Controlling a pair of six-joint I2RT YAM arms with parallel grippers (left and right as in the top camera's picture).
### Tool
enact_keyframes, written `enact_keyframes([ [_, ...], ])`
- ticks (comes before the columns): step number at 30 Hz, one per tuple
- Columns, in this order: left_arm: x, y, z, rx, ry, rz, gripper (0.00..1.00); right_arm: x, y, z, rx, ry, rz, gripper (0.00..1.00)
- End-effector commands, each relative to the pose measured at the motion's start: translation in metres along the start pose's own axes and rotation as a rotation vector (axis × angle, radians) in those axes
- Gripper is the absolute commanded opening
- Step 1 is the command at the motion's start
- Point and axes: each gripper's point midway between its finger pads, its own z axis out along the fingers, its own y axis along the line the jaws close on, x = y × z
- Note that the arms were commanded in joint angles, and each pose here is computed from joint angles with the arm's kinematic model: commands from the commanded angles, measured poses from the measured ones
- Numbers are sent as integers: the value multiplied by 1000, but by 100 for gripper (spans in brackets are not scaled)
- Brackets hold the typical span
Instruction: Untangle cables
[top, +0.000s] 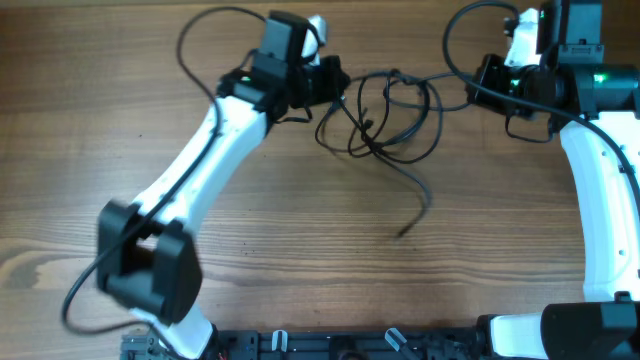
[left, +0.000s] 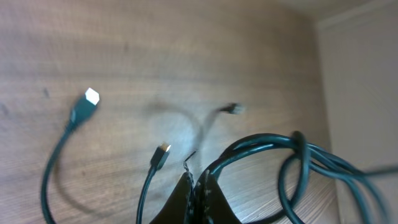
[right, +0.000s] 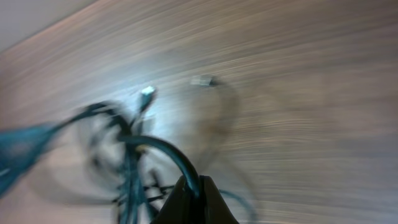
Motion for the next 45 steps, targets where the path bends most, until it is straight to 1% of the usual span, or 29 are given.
enact_keyframes([
  [1,-46,-22,-79,-1,-210,103,4,-18,-55,-2,295,-104,127,4],
  [2,-50,-32,-97,15,-247,141,4,-17,-58,4,309,-88,129,4],
  [5,-56,-51,-132,40,-317,215,4,-14,-72,25,346,-38,145,4],
  [8,-63,-53,-154,40,-363,224,4,-12,-82,45,349,12,142,4],
  [10,-67,-42,-162,18,-374,205,4,-10,-68,62,245,64,56,4],
  [13,-60,-28,-158,-17,-331,174,4,-6,-34,80,26,120,-83,4],
  [15,-54,-20,-153,-52,-298,201,4,-6,-24,85,-43,125,-142,5],
  [16,-53,-12,-153,-90,-295,212,4,-7,-26,87,-37,124,-142,5],
  [17,-54,0,-155,-150,-303,201,4,-8,-31,91,-15,124,-132,5],
  [20,-63,41,-169,-320,-341,142,4,-10,-66,100,107,132,13,5],
  [21,-71,65,-182,-389,-368,102,4,-7,-91,109,147,157,124,4],
  [22,-79,84,-195,-431,-389,91,4,-4,-106,115,165,176,180,4],
  [23,-82,92,-200,-446,-399,78,4,-2,-114,118,175,187,208,4],
  [27,-83,106,-209,-474,-403,48,4,4,-133,129,167,228,273,4],
  [30,-82,107,-209,-482,-394,71,4,4,-135,131,164,231,261,4],
  [34,-87,106,-211,-496,-395,153,4,4,-136,131,166,228,256,4],
  [36,-95,111,-222,-524,-437,150,4,3,-142,129,195,221,264,4],
  [40,-108,125,-260,-563,-530,101,4,4,-159,125,268,212,316,4],
  [41,-108,130,-268,-574,-543,89,4,4,-159,125,259,214,321,4],
  [43,-106,129,-269,-553,-534,87,4,4,-154,126,228,219,321,4],
  [45,-101,116,-258,-464,-496,101,4,2,-134,130,107,232,255,6],
])
